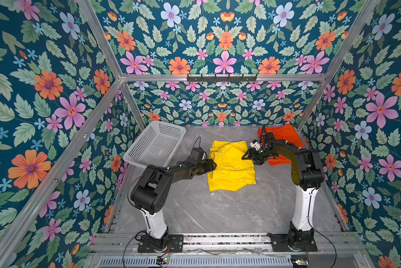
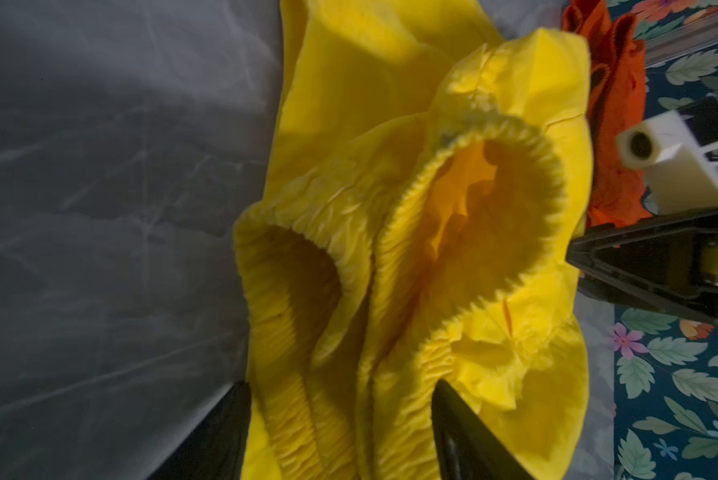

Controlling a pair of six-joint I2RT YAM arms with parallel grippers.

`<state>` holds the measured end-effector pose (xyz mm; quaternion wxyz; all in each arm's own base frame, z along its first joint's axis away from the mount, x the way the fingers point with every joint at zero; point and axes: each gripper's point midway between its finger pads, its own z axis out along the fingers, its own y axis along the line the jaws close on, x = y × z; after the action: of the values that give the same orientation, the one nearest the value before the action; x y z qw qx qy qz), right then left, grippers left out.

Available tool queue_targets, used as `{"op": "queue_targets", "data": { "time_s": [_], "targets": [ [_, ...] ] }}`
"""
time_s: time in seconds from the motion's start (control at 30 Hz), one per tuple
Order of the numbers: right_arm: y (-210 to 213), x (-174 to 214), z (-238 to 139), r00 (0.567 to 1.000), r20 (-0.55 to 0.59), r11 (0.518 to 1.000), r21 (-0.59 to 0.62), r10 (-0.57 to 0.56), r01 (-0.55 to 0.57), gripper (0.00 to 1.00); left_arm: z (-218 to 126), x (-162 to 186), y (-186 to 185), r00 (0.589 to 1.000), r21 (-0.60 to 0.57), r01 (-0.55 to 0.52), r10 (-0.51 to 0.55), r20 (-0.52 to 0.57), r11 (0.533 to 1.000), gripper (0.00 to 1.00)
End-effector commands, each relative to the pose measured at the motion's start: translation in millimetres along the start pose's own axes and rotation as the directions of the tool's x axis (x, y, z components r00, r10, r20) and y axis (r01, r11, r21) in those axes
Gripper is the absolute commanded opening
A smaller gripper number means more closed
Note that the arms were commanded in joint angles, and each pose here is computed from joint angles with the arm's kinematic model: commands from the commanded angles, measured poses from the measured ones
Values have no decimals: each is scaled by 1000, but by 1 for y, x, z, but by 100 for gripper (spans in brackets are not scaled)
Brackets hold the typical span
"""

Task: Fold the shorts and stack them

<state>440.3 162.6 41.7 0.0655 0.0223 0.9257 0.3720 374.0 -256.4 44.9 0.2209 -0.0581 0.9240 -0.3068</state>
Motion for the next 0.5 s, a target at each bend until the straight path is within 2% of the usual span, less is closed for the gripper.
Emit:
{"op": "queue_targets", "data": {
  "time_s": [0.0, 0.13, 0.27, 0.47],
  "targets": [
    [-5, 6, 5, 1000, -23, 1000, 19, 3, -3, 61, 6, 1, 1, 1000, 0, 25, -25, -1, 1000, 73],
    [-6, 8, 8, 1000, -19, 1000, 10, 13, -13, 48, 17, 4, 4, 1000, -12, 28, -28, -13, 1000, 71],
    [-5, 9, 11, 1000, -18, 1000, -16, 21, -22, 31, 30, 12, 5, 999, -16, 22, -23, -38, 1000, 61],
    [5, -1, -5, 999, 55, 1000, -7, 0, 0, 10, 39, 8, -9, 1000, 12, 3, -3, -25, 1000, 35]
  ]
}}
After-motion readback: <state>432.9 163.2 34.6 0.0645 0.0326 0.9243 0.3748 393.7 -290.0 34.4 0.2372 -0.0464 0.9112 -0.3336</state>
